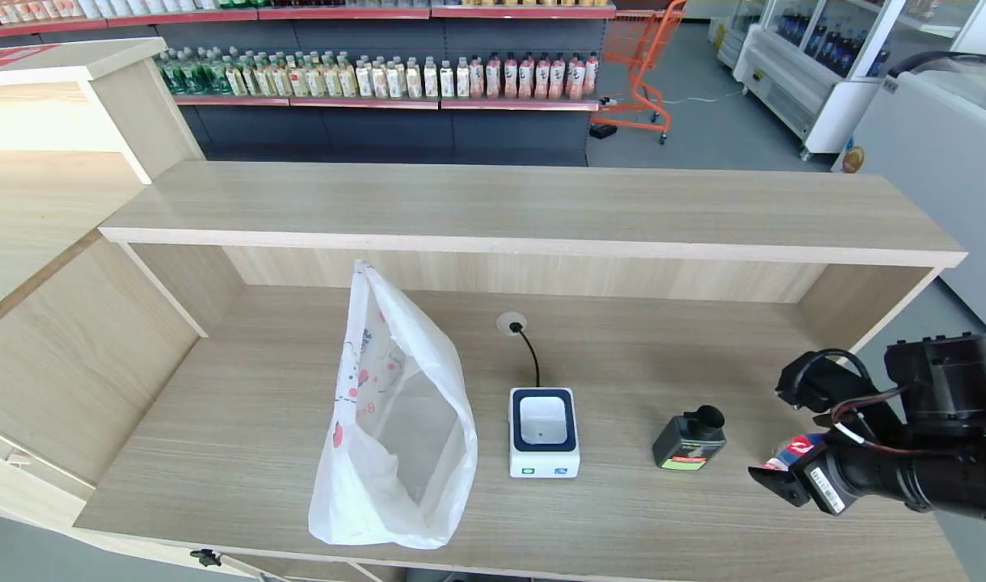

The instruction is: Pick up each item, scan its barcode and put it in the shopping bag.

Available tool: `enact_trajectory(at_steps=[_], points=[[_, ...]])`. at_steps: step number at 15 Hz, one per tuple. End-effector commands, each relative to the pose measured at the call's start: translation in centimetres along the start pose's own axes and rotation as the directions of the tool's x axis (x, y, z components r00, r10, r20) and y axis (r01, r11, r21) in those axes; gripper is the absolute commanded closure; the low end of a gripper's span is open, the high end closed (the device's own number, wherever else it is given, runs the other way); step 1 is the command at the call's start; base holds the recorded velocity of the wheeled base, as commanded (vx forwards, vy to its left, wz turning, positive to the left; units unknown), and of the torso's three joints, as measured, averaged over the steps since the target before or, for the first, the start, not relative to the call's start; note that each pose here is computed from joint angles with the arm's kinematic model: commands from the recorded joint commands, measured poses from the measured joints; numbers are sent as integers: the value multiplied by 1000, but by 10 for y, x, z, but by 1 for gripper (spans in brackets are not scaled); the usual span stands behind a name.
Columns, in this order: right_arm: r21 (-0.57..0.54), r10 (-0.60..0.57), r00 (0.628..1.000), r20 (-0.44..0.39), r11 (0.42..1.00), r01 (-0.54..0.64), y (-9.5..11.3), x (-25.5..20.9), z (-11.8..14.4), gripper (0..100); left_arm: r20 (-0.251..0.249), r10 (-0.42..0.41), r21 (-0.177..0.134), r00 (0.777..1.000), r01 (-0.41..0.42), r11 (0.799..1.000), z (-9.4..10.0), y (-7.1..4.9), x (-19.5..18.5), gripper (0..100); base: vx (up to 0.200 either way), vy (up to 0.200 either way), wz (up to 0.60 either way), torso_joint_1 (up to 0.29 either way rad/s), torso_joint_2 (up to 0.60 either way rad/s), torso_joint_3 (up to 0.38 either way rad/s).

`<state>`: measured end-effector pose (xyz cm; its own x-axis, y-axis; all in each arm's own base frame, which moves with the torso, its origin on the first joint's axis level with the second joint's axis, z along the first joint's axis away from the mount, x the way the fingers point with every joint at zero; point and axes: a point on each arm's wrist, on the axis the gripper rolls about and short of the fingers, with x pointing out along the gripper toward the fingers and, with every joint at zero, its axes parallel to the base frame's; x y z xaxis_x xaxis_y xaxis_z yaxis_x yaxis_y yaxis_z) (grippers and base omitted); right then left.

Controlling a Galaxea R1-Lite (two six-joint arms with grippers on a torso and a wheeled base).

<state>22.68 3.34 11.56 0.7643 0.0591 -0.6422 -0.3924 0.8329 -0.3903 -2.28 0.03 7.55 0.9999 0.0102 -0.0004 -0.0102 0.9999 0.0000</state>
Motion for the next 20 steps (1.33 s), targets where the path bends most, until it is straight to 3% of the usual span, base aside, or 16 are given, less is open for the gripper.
enact_trajectory(at_steps=[1, 6, 17, 18, 20], points=[[-41, 45, 998, -53, 998, -48, 10, 32, -5, 0, 0, 1, 0, 1000, -1, 1000, 0, 0, 0, 0, 0, 0, 0, 0, 0, 0], [-54, 165, 986, 25, 985, -164, 19, 60, 1, 0, 0, 1, 0, 1000, -1, 1000, 0, 0, 0, 0, 0, 0, 0, 0, 0, 0], [-83, 248, 959, 137, 968, -239, 32, 98, 20, 0, 0, 1, 0, 1000, -1, 1000, 0, 0, 0, 0, 0, 0, 0, 0, 0, 0], [-81, 248, 959, 137, 968, -239, 33, 99, 19, 100, 0, 1, 0, 1000, -1, 1000, 0, 0, 0, 0, 0, 0, 0, 0, 0, 0], [-83, 250, 959, 134, 967, -240, 33, 99, 18, 100, 0, 2, 0, 1000, -2, 1000, 0, 0, 0, 0, 0, 0, 0, 0, 0, 0]])
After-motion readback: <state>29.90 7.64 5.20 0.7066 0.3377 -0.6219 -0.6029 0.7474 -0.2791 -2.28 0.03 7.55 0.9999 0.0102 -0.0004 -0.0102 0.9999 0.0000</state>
